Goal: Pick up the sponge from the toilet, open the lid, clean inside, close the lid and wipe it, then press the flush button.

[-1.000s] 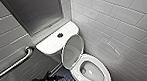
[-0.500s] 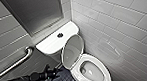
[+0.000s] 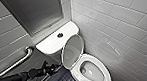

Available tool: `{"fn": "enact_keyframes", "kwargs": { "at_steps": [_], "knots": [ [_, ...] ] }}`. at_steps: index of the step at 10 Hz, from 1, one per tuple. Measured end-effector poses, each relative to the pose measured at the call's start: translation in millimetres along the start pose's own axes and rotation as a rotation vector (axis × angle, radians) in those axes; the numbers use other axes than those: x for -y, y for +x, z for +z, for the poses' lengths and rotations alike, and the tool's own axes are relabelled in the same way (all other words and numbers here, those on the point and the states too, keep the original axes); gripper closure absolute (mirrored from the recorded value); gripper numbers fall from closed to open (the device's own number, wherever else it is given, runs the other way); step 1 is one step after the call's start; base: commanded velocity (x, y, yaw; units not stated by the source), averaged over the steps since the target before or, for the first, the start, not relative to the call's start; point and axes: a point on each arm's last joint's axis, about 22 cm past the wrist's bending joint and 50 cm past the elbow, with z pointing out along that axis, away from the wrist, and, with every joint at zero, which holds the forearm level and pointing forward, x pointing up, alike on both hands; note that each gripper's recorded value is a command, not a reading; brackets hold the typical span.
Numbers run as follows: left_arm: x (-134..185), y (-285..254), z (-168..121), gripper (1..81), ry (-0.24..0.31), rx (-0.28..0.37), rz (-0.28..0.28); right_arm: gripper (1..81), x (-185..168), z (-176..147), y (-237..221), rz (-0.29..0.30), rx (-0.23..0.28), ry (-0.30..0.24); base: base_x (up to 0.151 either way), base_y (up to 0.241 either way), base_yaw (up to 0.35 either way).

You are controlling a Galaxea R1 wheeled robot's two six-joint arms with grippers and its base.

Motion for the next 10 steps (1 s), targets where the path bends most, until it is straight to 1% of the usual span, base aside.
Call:
{"fn": "enact_keyframes", "kwargs": {
  "at_steps": [2, 4, 5, 6, 7, 9, 10],
  "knots": [
    [-10, -13, 14, 1.0, -0.016, 0.033, 0.004, 81.1, 0, 0, 0, 0.0, 0.0, 0.0, 0.0, 0.0, 0.0],
    [-10, -20, 22, 1.0, -0.016, 0.05, 0.001, 81.1, 1, 0, 1, -0.001, -0.002, 0.001, 0.0, 0.0, 0.0],
    [-23, -32, 37, 1.0, -0.041, 0.073, 0.006, 81.1, 1, 0, 1, -0.001, -0.002, 0.001, 0.0, 0.0, 0.0],
    [-35, -48, 49, 1.0, -0.062, 0.108, 0.011, 81.1, 1, 0, 1, -0.001, -0.001, 0.001, 0.0, 0.0, 0.0],
    [-35, -54, 50, 1.0, -0.063, 0.12, 0.015, 81.1, 1, 0, 1, -0.001, -0.001, 0.001, 0.0, 0.0, 0.0],
    [-21, -41, 36, 1.0, -0.041, 0.09, 0.012, 81.1, 1, 0, 1, -0.001, -0.001, 0.001, 0.0, 0.0, 0.0],
    [-12, -30, 24, 1.0, -0.024, 0.067, 0.009, 81.1, 1, 0, 1, -0.001, -0.001, 0.001, 0.0, 0.0, 0.0]
  ]
}}
